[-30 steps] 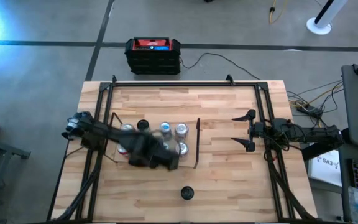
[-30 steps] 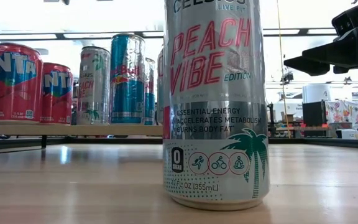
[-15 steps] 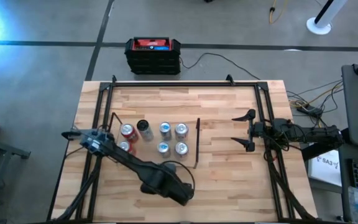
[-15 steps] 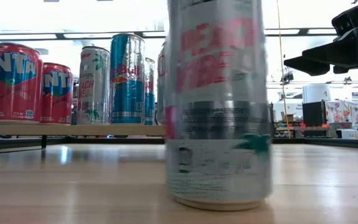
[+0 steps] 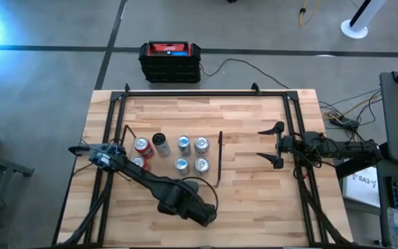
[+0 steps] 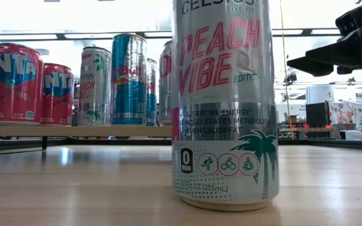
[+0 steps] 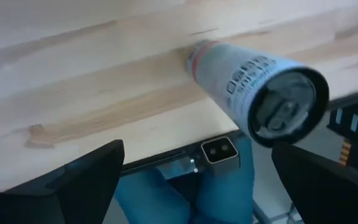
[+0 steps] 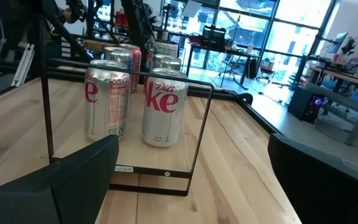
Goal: Place canned beverage on shelf
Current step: Put the white pink soda can on the shelf aligned with the other white pink soda can, then return to Home Position
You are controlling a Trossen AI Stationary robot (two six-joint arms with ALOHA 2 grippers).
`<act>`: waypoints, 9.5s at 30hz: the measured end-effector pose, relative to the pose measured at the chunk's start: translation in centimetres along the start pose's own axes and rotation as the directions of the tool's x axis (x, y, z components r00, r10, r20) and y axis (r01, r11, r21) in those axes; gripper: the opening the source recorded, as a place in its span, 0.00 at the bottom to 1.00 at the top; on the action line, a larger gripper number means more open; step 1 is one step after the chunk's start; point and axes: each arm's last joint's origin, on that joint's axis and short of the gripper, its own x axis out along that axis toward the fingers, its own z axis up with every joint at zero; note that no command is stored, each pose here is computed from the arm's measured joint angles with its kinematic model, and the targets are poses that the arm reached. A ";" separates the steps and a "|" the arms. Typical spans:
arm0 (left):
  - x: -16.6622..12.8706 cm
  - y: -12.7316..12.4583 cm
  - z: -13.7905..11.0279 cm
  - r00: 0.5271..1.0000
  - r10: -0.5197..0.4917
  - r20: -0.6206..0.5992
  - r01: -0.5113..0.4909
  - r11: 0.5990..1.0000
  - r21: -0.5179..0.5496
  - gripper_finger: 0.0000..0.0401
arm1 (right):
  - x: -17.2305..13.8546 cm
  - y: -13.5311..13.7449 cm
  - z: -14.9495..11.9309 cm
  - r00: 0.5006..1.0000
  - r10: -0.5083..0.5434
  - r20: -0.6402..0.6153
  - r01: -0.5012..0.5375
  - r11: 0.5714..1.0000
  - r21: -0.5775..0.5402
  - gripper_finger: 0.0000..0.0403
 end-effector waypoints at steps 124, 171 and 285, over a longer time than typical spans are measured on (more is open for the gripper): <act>2.0 4.3 -2.4 0.907 0.154 0.392 -0.200 0.977 0.078 0.60 | 0.0 0.0 0.0 1.000 0.000 0.000 0.000 1.000 0.000 0.99; -4.6 12.9 7.6 0.903 0.110 0.415 -0.144 0.988 0.050 0.62 | 0.0 0.0 0.0 1.000 0.000 0.000 0.000 1.000 0.000 0.99; -16.3 11.2 8.2 0.163 -0.880 0.445 -0.147 0.425 0.893 0.98 | 0.0 0.0 0.0 1.000 0.000 0.000 0.000 1.000 -0.001 0.99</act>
